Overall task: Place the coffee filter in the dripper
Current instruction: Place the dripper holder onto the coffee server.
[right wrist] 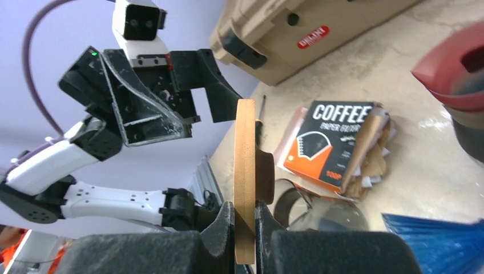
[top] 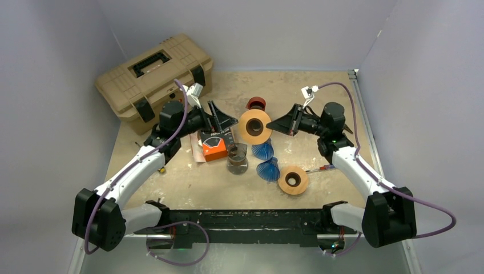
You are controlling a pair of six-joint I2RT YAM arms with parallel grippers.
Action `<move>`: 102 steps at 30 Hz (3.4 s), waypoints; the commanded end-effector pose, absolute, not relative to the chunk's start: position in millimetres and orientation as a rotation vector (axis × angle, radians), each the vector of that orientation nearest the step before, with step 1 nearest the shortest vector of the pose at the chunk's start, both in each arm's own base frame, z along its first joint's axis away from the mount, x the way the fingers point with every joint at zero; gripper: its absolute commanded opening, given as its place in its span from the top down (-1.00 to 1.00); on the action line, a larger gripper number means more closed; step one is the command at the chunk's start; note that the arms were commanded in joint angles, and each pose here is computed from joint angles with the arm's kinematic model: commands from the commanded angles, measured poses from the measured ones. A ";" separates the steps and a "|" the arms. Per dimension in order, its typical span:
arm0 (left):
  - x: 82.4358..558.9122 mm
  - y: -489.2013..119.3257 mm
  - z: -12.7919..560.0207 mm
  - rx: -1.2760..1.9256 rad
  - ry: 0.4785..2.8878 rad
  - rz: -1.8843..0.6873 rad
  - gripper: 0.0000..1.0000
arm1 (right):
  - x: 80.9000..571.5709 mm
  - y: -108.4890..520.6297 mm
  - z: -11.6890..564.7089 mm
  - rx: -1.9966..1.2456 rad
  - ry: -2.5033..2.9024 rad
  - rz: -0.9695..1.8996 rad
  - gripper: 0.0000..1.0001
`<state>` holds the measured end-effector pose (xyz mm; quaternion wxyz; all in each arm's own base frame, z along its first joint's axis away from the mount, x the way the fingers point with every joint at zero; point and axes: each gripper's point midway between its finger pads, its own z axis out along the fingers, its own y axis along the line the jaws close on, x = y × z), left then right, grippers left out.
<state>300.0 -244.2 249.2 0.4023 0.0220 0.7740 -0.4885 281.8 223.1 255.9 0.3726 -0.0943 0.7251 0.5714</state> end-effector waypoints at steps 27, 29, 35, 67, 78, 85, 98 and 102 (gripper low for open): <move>236.6 -283.3 318.9 0.425 1.644 -1.652 0.11 | 240.3 249.1 347.7 -0.564 1.516 1.684 1.00; 236.7 -283.3 316.7 0.425 1.652 -1.650 0.18 | 240.5 249.1 347.1 -0.564 1.516 1.683 1.00; 234.5 -281.8 316.9 0.429 1.657 -1.639 0.21 | 243.5 249.4 340.8 -0.550 1.537 1.675 1.00; 213.6 -265.2 325.2 0.460 1.619 -1.614 1.00 | 252.6 249.8 328.7 -0.501 1.578 1.656 1.00; 220.3 -263.8 319.4 0.439 1.650 -1.564 1.00 | 273.1 246.6 316.2 -0.438 1.657 1.528 -0.17; 226.2 -263.4 311.2 0.414 1.675 -1.537 1.00 | 281.7 236.1 319.9 -0.382 1.670 1.382 -0.94; 244.7 -263.7 291.3 0.343 1.769 -1.493 1.00 | 282.4 228.0 311.3 -0.352 1.709 1.297 -0.98; 249.0 -256.2 283.5 0.310 1.806 -1.487 1.00 | 281.1 231.1 309.6 -0.354 1.701 1.337 -0.98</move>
